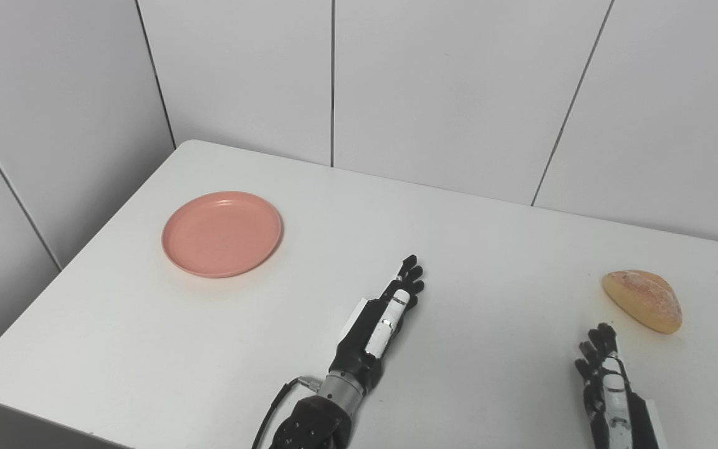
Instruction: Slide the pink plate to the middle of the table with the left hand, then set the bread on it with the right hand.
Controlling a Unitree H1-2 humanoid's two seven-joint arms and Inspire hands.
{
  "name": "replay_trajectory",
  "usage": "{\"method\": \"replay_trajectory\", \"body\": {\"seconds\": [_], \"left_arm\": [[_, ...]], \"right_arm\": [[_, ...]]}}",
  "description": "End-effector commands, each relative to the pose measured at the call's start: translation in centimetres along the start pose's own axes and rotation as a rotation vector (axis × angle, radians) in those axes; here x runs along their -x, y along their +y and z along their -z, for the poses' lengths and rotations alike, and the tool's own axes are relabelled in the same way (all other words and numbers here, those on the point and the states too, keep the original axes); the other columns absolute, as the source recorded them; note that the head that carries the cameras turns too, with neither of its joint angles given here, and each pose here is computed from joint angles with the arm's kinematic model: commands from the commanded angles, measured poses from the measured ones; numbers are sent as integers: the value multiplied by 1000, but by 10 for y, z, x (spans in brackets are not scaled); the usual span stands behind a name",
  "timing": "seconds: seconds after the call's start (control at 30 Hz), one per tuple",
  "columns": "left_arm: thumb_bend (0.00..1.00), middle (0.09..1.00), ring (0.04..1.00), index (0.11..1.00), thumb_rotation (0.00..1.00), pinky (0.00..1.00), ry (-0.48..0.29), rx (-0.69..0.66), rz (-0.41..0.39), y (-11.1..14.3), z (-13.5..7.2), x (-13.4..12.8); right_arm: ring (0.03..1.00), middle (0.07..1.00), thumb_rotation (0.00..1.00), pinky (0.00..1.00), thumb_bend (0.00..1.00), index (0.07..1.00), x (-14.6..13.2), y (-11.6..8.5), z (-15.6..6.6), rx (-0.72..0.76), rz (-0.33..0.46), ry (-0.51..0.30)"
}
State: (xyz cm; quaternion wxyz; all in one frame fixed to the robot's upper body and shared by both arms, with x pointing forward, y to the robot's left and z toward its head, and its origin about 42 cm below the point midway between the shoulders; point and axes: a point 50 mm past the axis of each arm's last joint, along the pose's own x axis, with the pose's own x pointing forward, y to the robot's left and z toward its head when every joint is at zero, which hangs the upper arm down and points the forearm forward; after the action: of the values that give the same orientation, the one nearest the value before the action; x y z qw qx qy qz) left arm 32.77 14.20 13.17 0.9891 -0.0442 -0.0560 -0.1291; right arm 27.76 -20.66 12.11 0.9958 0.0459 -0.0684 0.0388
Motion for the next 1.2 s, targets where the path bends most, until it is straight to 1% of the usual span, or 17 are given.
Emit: {"method": "replay_trajectory", "body": {"seconds": [0.0,0.2,0.3,0.4,0.5,0.7,0.87,0.97,1.1,1.17], "left_arm": [[472,978,959,970,1000,978,-57,-37,-5,1,-16,-5],[431,983,963,971,1000,986,-115,-69,-18,12,-39,-13],[443,983,966,971,1000,983,-132,-74,-22,18,-49,-16],[446,978,966,970,1000,987,-148,-79,-49,23,-63,-18],[445,969,955,966,1000,965,-176,-81,-75,30,-75,-20],[446,974,961,971,1000,997,-254,-96,-84,52,-98,-27],[478,956,943,949,1000,981,-286,-104,-141,74,-113,-35],[469,955,943,945,1000,973,-306,-105,-170,88,-122,-42],[433,946,939,918,1000,968,-334,-105,-193,99,-134,-47],[418,953,944,923,1000,968,-345,-104,-204,105,-141,-49]], "right_arm": [[1000,1000,1000,1000,169,1000,-1,1,-8,-7,-2,-38],[1000,1000,1000,1000,169,1000,0,2,-9,0,2,-33],[1000,1000,1000,1000,174,1000,-1,3,-8,-1,2,-28],[1000,1000,1000,1000,172,1000,-1,3,-8,-7,0,-27],[1000,1000,1000,1000,163,1000,-2,3,-7,-6,-2,-30],[1000,1000,1000,1000,168,1000,-2,2,-6,-9,-7,-26],[1000,1000,1000,1000,154,1000,-2,1,-6,4,-1,-31],[1000,1000,1000,1000,162,1000,-2,0,-6,8,0,-30],[1000,1000,1000,1000,162,1000,-2,0,-6,-2,4,-28],[1000,1000,1000,1000,165,1000,-2,-1,-6,-1,2,-30]]}}
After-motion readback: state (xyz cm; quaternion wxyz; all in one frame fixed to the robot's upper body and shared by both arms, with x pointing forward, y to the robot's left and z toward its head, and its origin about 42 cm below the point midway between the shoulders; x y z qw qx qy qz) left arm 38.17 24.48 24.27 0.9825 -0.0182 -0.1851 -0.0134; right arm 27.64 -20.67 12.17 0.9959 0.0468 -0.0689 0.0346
